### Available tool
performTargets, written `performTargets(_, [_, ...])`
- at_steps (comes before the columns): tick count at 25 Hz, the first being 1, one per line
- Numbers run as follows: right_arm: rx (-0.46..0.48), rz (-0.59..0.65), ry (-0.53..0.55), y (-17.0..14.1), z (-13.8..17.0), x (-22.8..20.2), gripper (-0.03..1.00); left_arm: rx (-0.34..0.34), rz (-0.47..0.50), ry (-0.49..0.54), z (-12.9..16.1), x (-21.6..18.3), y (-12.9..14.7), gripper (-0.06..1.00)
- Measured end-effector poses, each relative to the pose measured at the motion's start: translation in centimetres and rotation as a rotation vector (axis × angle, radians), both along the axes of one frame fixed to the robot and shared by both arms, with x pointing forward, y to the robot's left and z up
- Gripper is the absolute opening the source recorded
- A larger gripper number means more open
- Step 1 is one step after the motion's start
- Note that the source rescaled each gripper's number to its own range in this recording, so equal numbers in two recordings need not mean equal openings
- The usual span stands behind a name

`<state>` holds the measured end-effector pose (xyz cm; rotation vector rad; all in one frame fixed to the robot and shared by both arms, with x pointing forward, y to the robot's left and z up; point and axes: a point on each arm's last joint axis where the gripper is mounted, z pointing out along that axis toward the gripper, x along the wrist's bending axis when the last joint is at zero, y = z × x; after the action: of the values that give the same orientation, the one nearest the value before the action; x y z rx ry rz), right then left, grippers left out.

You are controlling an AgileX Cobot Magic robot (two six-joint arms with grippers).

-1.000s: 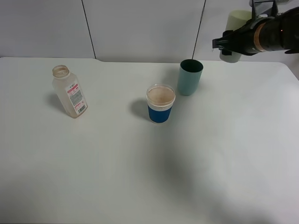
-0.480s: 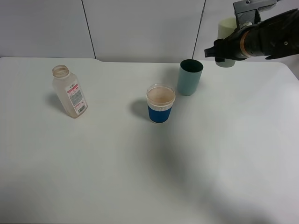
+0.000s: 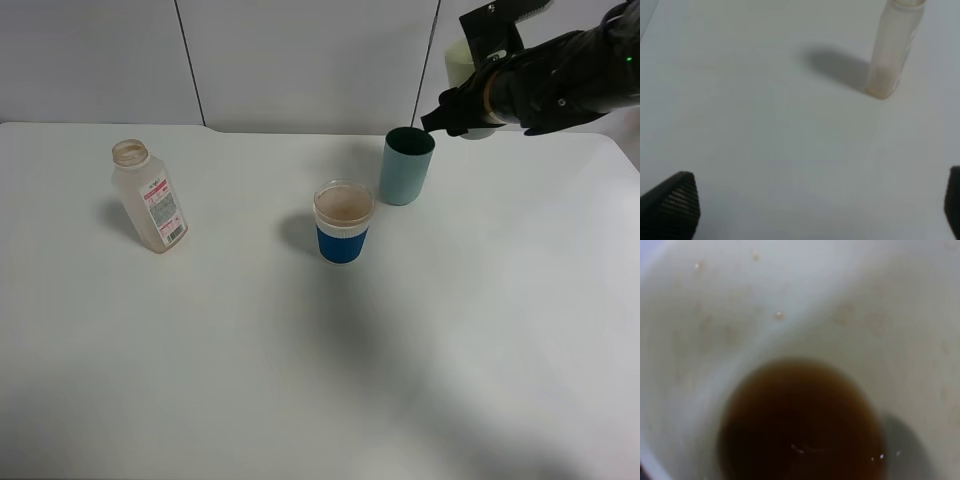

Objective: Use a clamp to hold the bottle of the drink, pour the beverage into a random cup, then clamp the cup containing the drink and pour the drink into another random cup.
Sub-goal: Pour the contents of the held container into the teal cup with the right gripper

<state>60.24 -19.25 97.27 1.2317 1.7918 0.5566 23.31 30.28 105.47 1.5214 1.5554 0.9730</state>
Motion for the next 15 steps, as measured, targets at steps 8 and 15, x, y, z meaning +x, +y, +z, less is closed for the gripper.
performTargets(8, [-0.155, 0.006, -0.010, 0.74, -0.72, 0.83, 0.02, 0.000, 0.000, 0.000, 0.00, 0.00, 0.00, 0.99])
performTargets(15, [-0.274, 0.051, 0.004, 1.20, -1.17, 1.05, 0.02, 0.000, 0.000, 0.000, 0.00, 0.00, 0.00, 0.99])
